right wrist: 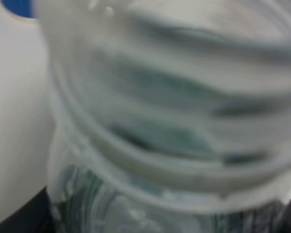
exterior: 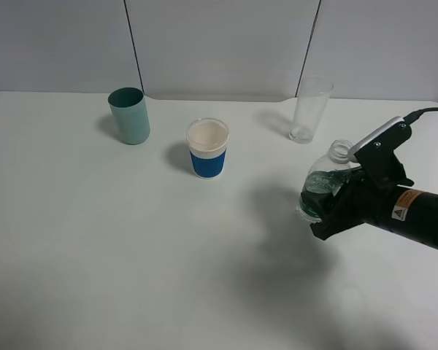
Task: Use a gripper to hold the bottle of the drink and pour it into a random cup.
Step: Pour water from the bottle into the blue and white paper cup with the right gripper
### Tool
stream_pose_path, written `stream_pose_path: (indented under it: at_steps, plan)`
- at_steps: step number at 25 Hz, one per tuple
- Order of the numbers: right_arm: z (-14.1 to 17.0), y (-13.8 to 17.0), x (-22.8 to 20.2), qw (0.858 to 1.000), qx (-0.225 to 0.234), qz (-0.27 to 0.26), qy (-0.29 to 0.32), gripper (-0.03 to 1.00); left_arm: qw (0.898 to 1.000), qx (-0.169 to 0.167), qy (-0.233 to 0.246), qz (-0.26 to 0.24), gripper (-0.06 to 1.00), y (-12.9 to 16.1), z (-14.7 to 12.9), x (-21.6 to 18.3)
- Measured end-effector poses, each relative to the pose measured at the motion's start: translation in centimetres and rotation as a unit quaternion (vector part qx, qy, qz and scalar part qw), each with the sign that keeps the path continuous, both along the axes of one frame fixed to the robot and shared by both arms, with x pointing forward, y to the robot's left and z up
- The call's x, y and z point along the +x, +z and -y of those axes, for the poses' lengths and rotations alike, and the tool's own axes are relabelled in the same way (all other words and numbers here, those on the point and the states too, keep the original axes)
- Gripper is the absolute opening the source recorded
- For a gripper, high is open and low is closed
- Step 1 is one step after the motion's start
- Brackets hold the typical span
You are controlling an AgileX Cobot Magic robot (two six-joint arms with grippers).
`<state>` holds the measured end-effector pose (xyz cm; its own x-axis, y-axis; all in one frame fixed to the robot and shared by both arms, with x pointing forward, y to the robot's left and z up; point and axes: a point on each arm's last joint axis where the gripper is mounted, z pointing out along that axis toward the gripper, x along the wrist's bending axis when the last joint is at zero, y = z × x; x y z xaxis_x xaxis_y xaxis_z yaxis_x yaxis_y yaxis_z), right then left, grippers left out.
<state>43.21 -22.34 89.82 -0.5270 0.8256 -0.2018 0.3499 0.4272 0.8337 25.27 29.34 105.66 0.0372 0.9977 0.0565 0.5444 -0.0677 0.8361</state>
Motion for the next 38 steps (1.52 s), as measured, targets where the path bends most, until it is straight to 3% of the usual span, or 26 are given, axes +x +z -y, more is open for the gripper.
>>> stream_pose_path:
  at_steps: [14, 22, 38]
  plan:
    - [-1.3, 2.4, 5.5, 0.997, -0.012, -0.066, -0.038, 0.58, 1.0, 0.0, 0.0, 0.0, 0.99, 0.0, 0.0, 0.0]
    - [-1.9, 4.4, 8.0, 0.991, -0.069, -0.108, -0.031, 0.58, 1.0, 0.0, 0.0, 0.0, 0.99, 0.0, 0.0, 0.0]
    - [-1.3, 7.7, 10.7, 0.978, -0.19, -0.085, -0.032, 0.58, 1.0, 0.0, 0.0, 0.0, 0.99, 0.0, 0.0, 0.0]
